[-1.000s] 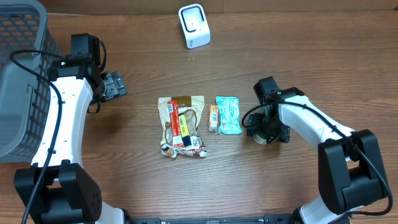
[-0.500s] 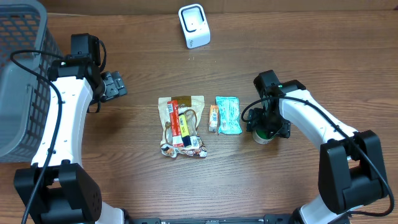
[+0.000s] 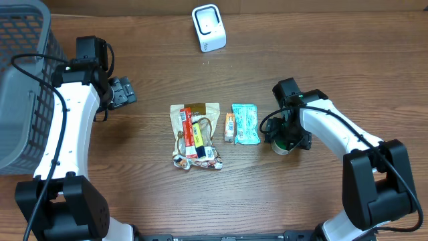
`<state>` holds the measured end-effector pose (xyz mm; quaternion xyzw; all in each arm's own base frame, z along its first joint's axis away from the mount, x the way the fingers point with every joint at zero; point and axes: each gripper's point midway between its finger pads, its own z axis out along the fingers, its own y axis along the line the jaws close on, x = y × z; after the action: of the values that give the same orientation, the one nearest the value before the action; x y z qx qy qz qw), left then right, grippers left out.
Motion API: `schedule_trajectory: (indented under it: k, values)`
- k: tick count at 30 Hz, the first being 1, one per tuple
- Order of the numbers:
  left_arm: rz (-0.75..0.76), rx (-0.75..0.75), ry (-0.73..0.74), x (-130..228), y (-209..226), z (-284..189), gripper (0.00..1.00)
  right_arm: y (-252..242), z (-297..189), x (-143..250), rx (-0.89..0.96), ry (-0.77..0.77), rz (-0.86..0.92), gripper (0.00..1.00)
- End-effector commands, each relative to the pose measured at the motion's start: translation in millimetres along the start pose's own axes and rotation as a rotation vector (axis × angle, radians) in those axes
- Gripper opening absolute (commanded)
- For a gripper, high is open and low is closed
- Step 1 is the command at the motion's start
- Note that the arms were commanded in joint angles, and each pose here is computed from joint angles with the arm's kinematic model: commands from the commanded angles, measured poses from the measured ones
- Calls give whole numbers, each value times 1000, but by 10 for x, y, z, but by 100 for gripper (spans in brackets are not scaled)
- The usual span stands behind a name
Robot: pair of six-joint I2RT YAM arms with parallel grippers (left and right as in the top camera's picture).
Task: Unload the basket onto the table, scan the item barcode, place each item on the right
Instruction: 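Close the right gripper on the jar and adjust the grip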
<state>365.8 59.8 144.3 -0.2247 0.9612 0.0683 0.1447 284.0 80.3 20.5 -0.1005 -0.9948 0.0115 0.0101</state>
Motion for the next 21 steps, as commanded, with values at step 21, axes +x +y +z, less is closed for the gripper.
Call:
schedule_trajectory:
  k: [21]
  values:
    - [15, 4, -29, -56, -1, -82, 100, -35, 59, 42, 16, 10, 3, 75]
